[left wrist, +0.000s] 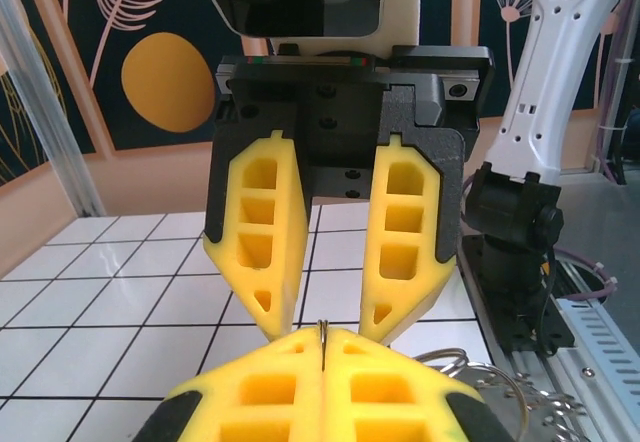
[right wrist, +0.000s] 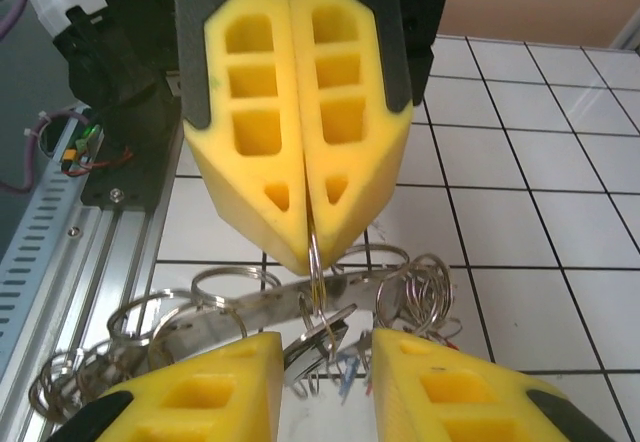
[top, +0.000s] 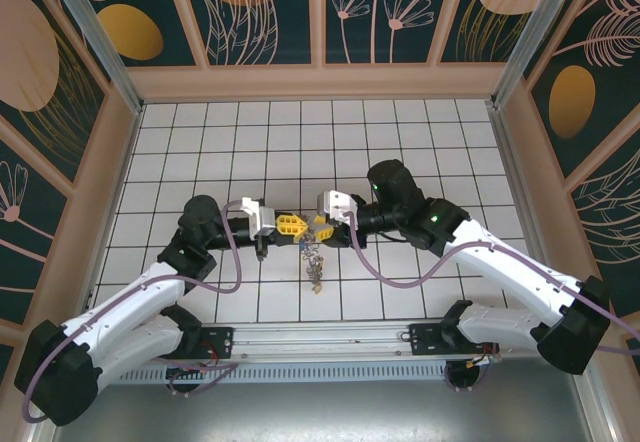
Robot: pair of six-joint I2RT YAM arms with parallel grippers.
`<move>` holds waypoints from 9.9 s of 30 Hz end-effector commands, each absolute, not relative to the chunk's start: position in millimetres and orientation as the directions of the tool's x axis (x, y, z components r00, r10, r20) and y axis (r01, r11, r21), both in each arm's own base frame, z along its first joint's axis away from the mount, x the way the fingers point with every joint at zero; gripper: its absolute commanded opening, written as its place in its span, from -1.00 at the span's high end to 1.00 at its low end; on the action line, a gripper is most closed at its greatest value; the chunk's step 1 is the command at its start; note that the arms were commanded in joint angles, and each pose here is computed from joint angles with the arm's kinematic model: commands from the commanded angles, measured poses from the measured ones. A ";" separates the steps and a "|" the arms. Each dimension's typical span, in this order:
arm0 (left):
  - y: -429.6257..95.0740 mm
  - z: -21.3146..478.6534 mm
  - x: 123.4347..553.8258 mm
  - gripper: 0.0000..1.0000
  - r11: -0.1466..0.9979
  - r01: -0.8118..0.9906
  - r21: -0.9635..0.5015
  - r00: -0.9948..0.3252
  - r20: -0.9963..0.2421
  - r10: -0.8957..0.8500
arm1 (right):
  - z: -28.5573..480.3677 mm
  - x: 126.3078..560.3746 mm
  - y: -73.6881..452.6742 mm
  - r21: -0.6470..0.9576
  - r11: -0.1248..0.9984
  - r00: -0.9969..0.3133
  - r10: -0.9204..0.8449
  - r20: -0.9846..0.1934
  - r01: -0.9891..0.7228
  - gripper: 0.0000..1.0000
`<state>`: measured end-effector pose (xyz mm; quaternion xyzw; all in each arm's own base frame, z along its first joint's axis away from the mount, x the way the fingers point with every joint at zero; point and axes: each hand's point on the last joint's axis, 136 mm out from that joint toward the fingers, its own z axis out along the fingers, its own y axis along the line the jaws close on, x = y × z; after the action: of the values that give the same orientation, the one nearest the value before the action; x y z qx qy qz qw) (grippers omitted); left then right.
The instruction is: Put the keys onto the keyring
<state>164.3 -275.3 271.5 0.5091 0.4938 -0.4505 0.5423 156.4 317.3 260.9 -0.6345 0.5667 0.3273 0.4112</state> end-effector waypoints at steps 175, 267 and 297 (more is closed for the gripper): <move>-277.6 288.3 141.2 1.00 -0.021 0.984 0.175 0.171 -0.979 -0.109 | 269.1 140.7 317.9 -0.079 -0.105 0.113 -0.362 -0.926 -0.991 0.81; -279.3 304.0 135.6 1.00 -0.041 0.979 0.202 0.190 -0.961 -0.200 | 264.2 133.5 315.4 -0.072 -0.148 0.120 -0.348 -0.930 -0.986 0.80; -285.2 275.5 136.4 1.00 -0.061 0.970 0.234 0.231 -0.971 -0.056 | 283.5 142.5 319.1 -0.085 -0.114 0.118 -0.334 -0.935 -0.990 1.00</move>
<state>144.8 -282.9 273.7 0.5285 0.4302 -0.4810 0.5516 138.4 319.6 255.1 -0.6289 0.5469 0.4119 0.3684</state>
